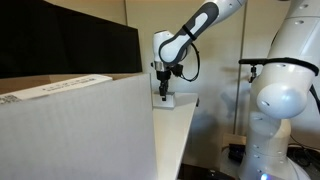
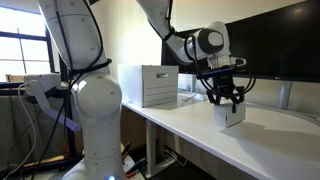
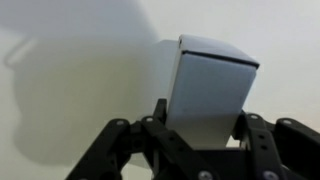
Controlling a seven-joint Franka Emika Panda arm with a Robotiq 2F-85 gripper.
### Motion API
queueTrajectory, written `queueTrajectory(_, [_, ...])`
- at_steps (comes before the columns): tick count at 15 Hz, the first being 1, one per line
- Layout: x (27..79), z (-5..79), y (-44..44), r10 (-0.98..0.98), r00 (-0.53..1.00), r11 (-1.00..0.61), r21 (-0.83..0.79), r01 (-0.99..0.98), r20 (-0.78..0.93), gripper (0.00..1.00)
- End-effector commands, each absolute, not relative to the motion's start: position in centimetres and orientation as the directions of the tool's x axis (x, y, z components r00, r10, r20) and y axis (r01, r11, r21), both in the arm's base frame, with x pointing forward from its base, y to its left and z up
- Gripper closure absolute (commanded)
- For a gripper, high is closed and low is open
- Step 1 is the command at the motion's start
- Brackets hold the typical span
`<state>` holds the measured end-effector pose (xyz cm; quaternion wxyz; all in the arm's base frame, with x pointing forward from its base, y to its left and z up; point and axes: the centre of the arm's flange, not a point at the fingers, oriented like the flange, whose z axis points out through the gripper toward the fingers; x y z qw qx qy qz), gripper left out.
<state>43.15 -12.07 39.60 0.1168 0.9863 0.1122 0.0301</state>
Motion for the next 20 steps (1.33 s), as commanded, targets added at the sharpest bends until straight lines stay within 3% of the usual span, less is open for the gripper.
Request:
queueTrajectory(1, [43.24, 39.50, -11.94, 0.230, 0.972, -0.954, 0.210, 0.214, 0.053, 0.67])
queueTrajectory(17, [43.09, 39.56, -11.96, 0.184, 0.982, -0.962, 0.211, 0.171, 0.044, 0.67])
queueTrajectory(18, [43.07, 39.56, -11.95, 0.183, 0.982, -0.963, 0.210, 0.170, 0.042, 0.59])
queueTrajectory(19, [43.06, 39.56, -11.95, 0.183, 0.982, -0.963, 0.208, 0.171, 0.040, 0.17])
queueTrajectory(20, [43.04, 39.56, -11.97, 0.183, 0.982, -0.963, 0.210, 0.172, 0.038, 0.16])
